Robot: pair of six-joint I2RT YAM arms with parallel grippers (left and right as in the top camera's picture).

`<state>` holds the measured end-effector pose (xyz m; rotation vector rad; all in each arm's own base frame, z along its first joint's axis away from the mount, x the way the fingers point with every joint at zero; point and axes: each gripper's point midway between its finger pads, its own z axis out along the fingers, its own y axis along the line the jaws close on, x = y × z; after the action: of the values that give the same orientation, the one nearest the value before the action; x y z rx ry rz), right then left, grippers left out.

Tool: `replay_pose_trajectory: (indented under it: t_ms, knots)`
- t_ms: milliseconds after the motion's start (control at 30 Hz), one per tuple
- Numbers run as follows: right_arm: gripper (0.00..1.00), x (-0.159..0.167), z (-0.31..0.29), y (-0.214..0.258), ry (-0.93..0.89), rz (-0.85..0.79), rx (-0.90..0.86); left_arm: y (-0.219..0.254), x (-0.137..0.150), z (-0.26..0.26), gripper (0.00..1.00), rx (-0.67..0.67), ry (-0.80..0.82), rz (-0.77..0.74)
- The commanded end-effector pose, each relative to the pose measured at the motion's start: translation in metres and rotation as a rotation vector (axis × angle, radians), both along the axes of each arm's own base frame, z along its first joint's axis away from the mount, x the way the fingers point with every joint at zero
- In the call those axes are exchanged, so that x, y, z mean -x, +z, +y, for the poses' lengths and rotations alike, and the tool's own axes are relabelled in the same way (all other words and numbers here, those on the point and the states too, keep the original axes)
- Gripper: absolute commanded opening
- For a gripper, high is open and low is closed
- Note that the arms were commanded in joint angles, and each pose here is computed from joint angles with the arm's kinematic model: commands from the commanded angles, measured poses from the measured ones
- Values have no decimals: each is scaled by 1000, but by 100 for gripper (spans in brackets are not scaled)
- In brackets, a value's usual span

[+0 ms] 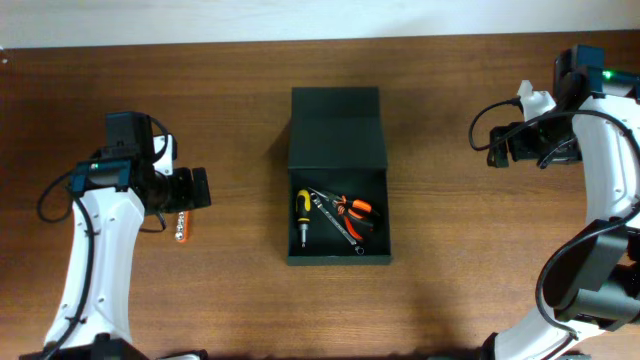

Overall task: Pack container
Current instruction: 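Withdraw the left gripper to the left over the orange socket rail, then lower the left gripper toward the orange socket rail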

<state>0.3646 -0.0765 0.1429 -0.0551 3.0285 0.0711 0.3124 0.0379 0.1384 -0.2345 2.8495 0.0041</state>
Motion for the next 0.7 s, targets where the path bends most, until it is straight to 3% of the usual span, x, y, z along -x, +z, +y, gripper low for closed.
replay_pose_trajectory:
  t_ms: [0,400,667]
  knots:
    - [99,0,1,0,9,-2,-11,-12,-2,15,99,-81,-8,39]
    - [99,0,1,0,9,-2,-11,-69,-24,14,99,-59,-114,135]
    - [99,0,1,0,9,-2,-11,-80,-19,36,99,-50,-129,166]
